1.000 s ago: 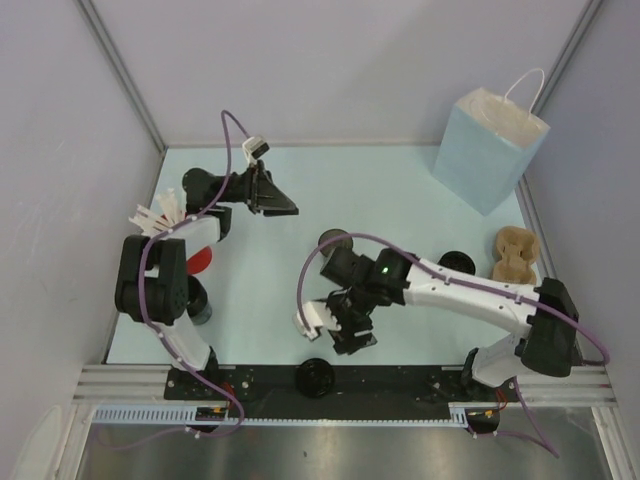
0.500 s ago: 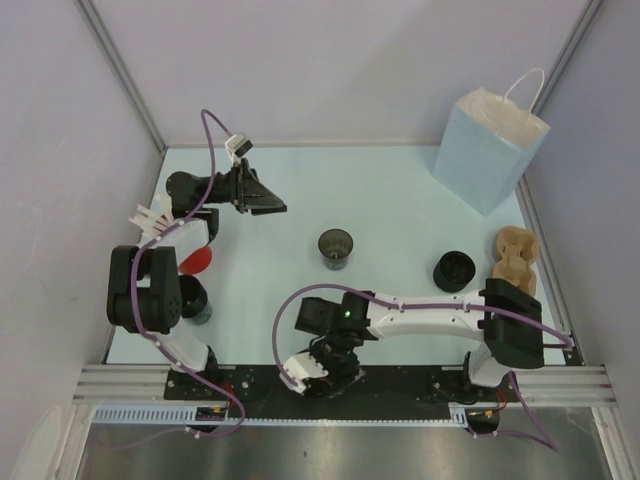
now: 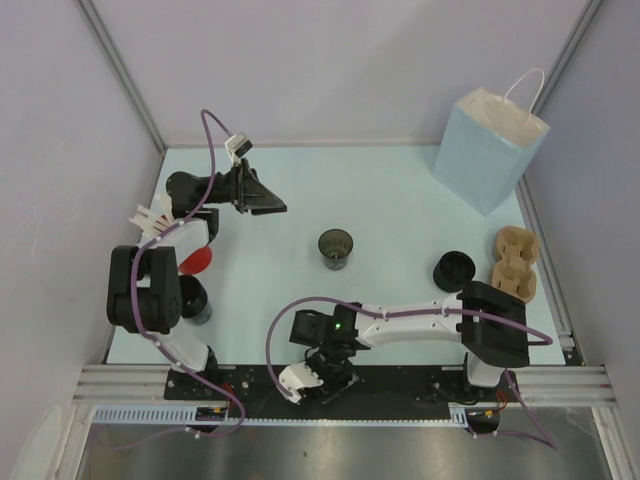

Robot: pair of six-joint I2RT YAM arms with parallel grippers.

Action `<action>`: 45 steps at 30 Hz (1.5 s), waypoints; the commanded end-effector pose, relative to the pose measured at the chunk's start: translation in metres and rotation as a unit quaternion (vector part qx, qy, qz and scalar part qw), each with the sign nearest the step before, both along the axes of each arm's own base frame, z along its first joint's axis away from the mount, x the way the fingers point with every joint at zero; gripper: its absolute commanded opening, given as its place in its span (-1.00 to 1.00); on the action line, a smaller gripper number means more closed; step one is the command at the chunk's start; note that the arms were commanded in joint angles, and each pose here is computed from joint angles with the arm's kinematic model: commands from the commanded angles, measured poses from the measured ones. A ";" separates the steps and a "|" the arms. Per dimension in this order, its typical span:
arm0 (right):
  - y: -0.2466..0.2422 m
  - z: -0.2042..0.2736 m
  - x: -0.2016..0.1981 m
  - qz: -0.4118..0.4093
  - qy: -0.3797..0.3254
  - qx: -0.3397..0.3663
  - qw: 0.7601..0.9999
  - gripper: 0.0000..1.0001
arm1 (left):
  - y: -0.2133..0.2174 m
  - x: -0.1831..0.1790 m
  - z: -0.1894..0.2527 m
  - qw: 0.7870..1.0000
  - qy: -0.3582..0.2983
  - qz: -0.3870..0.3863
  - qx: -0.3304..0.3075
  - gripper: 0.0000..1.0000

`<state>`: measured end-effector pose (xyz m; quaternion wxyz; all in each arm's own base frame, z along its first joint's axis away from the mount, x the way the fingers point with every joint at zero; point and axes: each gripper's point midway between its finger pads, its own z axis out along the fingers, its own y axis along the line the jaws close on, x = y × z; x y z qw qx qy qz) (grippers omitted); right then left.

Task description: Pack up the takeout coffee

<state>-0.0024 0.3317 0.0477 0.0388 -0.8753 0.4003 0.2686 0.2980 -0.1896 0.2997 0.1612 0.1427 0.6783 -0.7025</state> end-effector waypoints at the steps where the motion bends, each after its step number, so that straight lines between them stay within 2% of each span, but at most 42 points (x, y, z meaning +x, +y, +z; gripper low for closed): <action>1: 0.004 -0.010 -0.002 -0.005 -0.006 -0.003 1.000 0.09 | 0.012 -0.037 -0.011 0.967 -0.235 -0.067 0.068 0.07; 7: 0.009 -0.019 0.000 -0.010 -0.026 -0.003 1.000 -0.06 | 0.012 -0.038 -0.011 0.967 -0.236 -0.068 0.069 0.07; 10: 0.013 -0.023 0.004 -0.017 -0.037 -0.001 0.999 -0.24 | 0.012 -0.037 -0.013 0.967 -0.234 -0.068 0.069 0.07; 13: 0.016 -0.021 0.008 -0.025 -0.045 0.005 0.999 -0.55 | 0.012 -0.037 -0.013 0.967 -0.234 -0.068 0.069 0.07; 14: 0.016 -0.020 0.009 -0.028 -0.046 0.006 0.999 -0.72 | 0.012 -0.037 -0.013 0.967 -0.234 -0.068 0.069 0.06; 16: 0.017 -0.017 0.010 -0.030 -0.046 0.009 0.998 -0.78 | 0.012 -0.036 -0.013 0.967 -0.234 -0.068 0.069 0.06; 24: 0.019 0.018 0.034 -0.064 -0.041 0.046 0.996 -0.87 | 0.011 -0.036 -0.011 0.966 -0.238 -0.069 0.068 0.04; 27: 0.018 0.054 0.043 -0.078 -0.013 0.067 0.995 -0.88 | 0.010 -0.037 -0.008 0.964 -0.246 -0.072 0.069 0.01; 31: 0.013 0.131 0.075 -0.123 0.056 0.121 0.983 -0.89 | 0.007 -0.039 0.006 0.957 -0.269 -0.079 0.072 0.00; 33: 0.010 0.159 0.085 -0.130 0.068 0.147 0.978 -0.89 | 0.005 -0.039 0.014 0.954 -0.278 -0.082 0.072 -0.01; 38: -0.003 0.225 0.106 -0.155 0.144 0.201 0.956 -0.88 | -0.010 -0.048 0.046 0.937 -0.326 -0.104 0.066 0.00; 42: -0.012 0.241 0.105 -0.161 0.205 0.210 0.942 -0.87 | -0.022 -0.050 0.072 0.923 -0.361 -0.118 0.059 0.02; 45: -0.018 0.249 0.110 -0.168 0.231 0.217 0.933 -0.88 | -0.032 -0.053 0.103 0.903 -0.407 -0.127 0.052 0.05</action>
